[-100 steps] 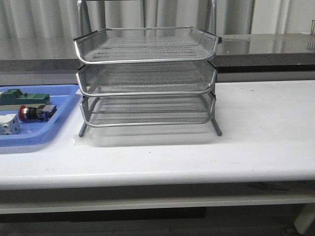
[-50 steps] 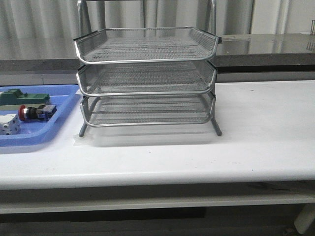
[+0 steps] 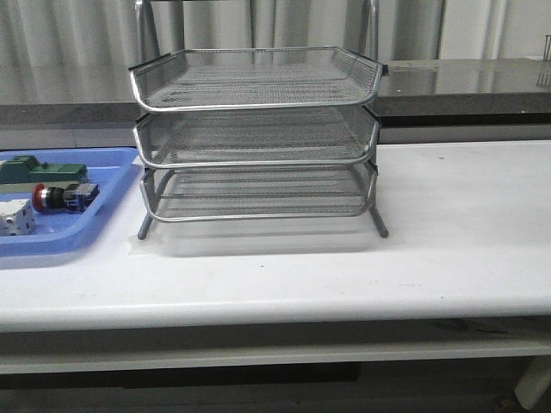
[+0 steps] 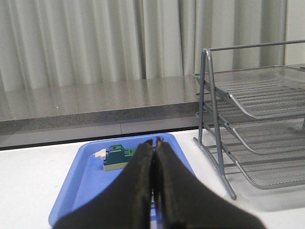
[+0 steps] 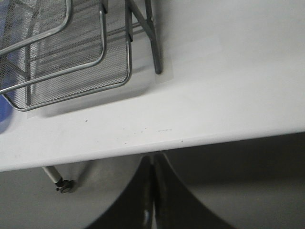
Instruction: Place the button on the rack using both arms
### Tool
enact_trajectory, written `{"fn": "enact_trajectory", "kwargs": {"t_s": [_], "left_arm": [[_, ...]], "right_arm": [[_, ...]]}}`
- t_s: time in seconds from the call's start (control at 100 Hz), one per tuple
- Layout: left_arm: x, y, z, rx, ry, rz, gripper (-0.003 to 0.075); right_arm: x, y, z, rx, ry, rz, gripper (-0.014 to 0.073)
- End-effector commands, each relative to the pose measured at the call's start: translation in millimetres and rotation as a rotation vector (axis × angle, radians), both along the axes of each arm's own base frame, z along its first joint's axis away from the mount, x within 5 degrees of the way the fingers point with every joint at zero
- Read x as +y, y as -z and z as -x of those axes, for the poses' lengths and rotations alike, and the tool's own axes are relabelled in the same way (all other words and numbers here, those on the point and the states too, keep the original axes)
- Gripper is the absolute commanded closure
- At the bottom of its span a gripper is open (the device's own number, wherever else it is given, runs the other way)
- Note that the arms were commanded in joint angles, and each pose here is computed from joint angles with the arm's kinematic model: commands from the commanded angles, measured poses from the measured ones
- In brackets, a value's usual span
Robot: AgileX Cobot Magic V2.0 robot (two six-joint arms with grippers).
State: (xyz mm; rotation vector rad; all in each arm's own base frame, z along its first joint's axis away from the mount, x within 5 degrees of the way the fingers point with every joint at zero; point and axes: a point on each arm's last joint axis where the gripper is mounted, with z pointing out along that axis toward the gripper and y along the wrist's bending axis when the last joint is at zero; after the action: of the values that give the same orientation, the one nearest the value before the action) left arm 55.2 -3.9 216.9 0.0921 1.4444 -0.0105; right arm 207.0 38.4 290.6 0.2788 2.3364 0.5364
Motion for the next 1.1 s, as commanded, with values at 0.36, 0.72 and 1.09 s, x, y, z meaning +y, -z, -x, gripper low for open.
{"fn": "enact_trajectory", "kwargs": {"t_s": [0.36,0.72,1.09], "left_arm": [[0.0,10.3,0.8,-0.049,0.002,0.019,0.0741],[0.0,10.3,0.8,-0.049,0.002,0.019,0.0741],[0.0,10.3,0.8,-0.049,0.002,0.019,0.0741]], "right_arm": [[9.1,1.3,-31.3,-0.046,0.059,-0.178,0.0282],[21.2,36.6,-63.1,0.039,0.082,-0.284,0.0162],[44.5,56.9,-115.0,0.040,-0.018,-0.535,0.0161]]}}
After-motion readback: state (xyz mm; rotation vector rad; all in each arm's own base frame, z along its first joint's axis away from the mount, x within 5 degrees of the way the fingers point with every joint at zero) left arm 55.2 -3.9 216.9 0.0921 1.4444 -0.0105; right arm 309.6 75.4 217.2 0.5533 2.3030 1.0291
